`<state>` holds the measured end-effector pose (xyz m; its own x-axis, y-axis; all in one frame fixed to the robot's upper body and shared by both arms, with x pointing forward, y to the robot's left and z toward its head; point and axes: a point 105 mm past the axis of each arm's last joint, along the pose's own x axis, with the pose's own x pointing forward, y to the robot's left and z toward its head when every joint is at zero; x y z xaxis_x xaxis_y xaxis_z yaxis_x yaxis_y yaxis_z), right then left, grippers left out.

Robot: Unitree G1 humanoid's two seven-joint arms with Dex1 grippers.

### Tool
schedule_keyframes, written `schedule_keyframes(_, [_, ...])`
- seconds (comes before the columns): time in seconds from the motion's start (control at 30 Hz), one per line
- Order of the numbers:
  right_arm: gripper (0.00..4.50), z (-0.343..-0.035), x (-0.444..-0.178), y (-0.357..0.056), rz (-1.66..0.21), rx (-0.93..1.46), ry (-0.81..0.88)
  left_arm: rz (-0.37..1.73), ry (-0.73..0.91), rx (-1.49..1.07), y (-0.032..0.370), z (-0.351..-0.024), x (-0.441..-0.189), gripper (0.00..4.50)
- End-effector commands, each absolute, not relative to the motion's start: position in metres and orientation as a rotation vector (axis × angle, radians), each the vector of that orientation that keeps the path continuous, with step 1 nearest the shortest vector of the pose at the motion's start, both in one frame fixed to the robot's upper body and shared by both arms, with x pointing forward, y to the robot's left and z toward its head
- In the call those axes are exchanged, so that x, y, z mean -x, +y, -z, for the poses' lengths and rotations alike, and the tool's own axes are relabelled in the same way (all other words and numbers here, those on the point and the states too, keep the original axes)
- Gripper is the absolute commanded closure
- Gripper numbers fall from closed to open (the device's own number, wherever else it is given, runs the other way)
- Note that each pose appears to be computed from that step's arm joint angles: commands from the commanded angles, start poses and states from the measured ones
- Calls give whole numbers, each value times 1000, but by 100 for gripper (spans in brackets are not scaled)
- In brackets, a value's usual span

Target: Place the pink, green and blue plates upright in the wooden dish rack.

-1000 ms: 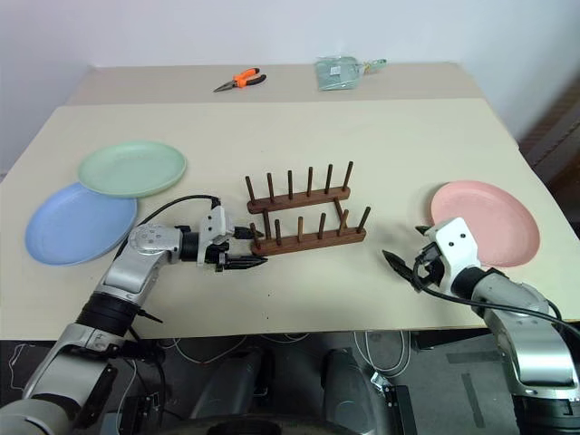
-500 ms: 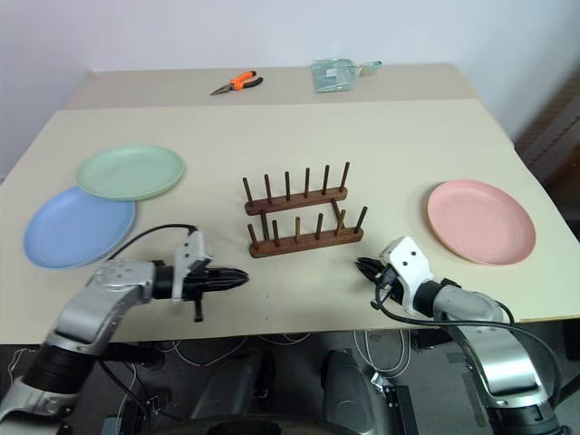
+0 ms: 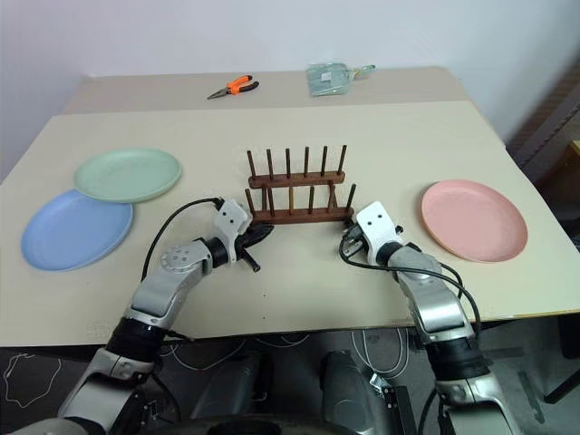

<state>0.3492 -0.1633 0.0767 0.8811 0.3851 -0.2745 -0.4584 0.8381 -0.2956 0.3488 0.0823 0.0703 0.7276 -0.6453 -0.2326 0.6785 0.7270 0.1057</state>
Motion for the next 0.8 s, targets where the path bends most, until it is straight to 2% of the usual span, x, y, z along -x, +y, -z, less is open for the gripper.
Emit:
schedule_keyframes(0.03, [450, -82, -360, -163, -424, 363, 185, 591, 258, -202, 111, -51, -361, 445])
schedule_keyframes(0.1, [450, -83, -357, -162, -450, 347, 184, 578, 249, -206, 113, -52, -363, 445])
schedule_keyframes(0.2, [373, -90, -345, -170, -486, 355, 176, 581, 240, -194, 113, -54, -361, 450])
schedule_keyframes(0.3, [224, -115, -333, -192, -459, 406, 119, 642, 219, -157, 108, -59, -349, 450])
schedule_keyframes(0.4, [75, -127, -325, -227, -376, 540, 136, 748, 178, -108, 96, -69, -331, 450])
schedule_keyframes(0.57, [75, -126, -315, -267, -266, 658, 238, 926, 124, -31, 77, -89, -303, 450])
schedule_keyframes(0.73, [75, -102, -314, -294, -169, 692, 381, 1043, 85, 43, 63, -107, -291, 450])
schedule_keyframes(0.8, [126, -96, -316, -296, -149, 672, 402, 1050, 77, 43, 60, -110, -291, 450])
